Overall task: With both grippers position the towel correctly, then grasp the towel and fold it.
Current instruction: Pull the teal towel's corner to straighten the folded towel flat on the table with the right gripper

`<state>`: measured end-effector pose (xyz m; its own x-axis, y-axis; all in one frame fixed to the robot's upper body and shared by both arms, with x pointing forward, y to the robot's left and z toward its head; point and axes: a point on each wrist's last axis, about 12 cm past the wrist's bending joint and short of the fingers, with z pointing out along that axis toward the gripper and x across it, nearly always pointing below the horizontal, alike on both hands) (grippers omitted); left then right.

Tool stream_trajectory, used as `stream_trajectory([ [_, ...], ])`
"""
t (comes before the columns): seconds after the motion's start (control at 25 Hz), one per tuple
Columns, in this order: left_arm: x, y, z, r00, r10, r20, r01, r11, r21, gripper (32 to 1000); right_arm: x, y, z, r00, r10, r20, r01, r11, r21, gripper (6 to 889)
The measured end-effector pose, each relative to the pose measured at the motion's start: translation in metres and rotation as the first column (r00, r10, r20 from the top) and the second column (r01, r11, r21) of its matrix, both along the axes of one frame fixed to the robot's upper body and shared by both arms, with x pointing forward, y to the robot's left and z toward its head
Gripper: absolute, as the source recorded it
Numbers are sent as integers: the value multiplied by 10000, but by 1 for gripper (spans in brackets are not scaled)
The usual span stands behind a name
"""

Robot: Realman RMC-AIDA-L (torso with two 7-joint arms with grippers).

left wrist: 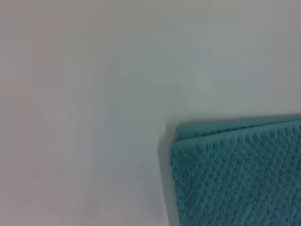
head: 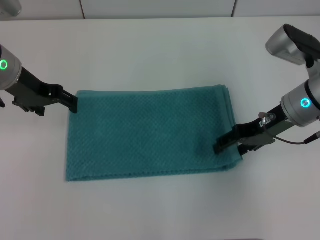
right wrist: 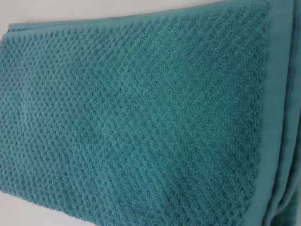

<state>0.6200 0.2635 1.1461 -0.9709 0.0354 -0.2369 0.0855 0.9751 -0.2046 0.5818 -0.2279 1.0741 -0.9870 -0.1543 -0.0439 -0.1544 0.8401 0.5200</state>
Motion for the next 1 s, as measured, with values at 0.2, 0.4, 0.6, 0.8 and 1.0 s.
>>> stream_trajectory([
  [0.2,-1,0,0,10000,-4,-5,4,10000,3,892,-1,3,3,10000,4,-24,-4,10000,3,845],
  [0.4,0,0,0,10000,-4,1,4,10000,4,892,-1,6,5,10000,19,-38,-19,10000,9,881],
  [0.6,-3,2,-3,10000,-4,-11,4,10000,10,891,5,20,19,10000,84,-50,-84,10000,19,881],
  [0.8,-31,39,-33,9999,28,-136,-27,9999,111,891,42,-50,153,9998,-22,222,24,10000,-74,881],
  [1.0,-51,60,-55,9998,82,-200,-80,9999,108,891,74,-233,375,9961,-378,797,416,9981,-465,881],
])
